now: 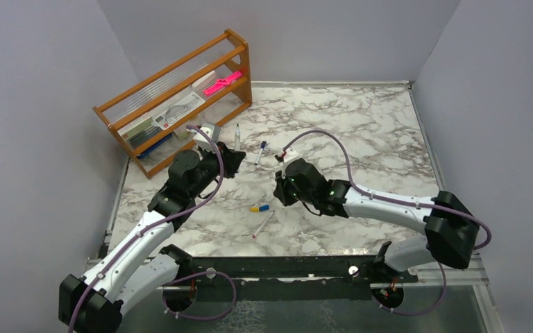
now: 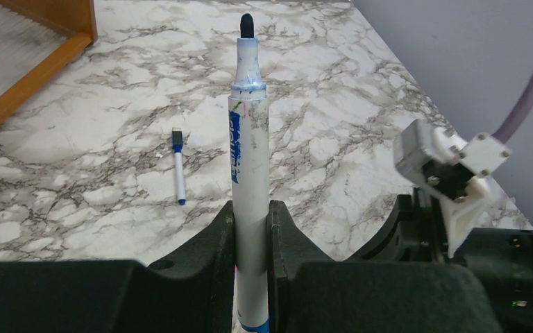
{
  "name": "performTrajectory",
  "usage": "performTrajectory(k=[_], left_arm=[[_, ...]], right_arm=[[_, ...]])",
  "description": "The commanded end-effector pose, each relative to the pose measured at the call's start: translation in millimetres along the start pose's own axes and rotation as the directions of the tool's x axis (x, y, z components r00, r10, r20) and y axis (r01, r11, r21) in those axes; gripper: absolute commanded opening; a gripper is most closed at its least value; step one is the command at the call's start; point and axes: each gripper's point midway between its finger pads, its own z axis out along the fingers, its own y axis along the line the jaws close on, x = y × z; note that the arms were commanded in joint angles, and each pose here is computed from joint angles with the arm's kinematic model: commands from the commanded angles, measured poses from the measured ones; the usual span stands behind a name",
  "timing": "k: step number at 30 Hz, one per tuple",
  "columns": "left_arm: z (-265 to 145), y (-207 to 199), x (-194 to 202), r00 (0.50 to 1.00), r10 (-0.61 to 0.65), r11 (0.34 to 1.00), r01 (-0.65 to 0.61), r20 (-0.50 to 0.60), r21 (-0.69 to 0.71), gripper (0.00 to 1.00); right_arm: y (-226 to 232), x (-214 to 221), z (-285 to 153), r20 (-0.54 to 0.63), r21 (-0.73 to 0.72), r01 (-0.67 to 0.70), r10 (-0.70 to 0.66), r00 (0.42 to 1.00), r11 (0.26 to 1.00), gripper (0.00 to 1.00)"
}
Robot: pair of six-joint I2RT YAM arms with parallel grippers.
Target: Insert the pens into the pen caps
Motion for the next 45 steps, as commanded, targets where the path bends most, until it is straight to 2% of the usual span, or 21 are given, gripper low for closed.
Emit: performTrajectory(k=[1,10,14,19,34,45], left_arm=[[-2,4,1,1.000,-0.022,1.000,0.022,-0.004,-0.012,0.00],[-4,5,4,1.000,-0.014,1.000,0.014,-0.003,-0.009,0.00],[-8,5,-2,1.000,-0.010,1.000,0.010,0.027,-0.012,0.00],[-6,6,2,1.000,-0.012,1.000,0.012,0.016,-0.015,0.00],[-7,9,5,1.000,-0.011,1.000,0.011,0.008,-0.027,0.00],[-7,10,7,1.000,-0.008,0.999,0.008,0.004,-0.032,0.00]], right_arm=[[18,24,15,-0.080,-0.109,0.013,-0.022,0.997,0.994,0.02],[41,60,38,-0.205,-0.234,-0.019,-0.030,0.978,0.972,0.02],[39,72,43,-0.229,-0.224,-0.045,-0.007,0.973,0.974,0.02],[36,79,51,-0.247,-0.206,-0.043,-0.010,0.969,0.978,0.02],[38,85,71,-0.259,-0.206,-0.035,-0.020,0.966,0.978,0.02],[38,64,84,-0.205,-0.167,-0.023,-0.012,0.979,0.986,0.02]])
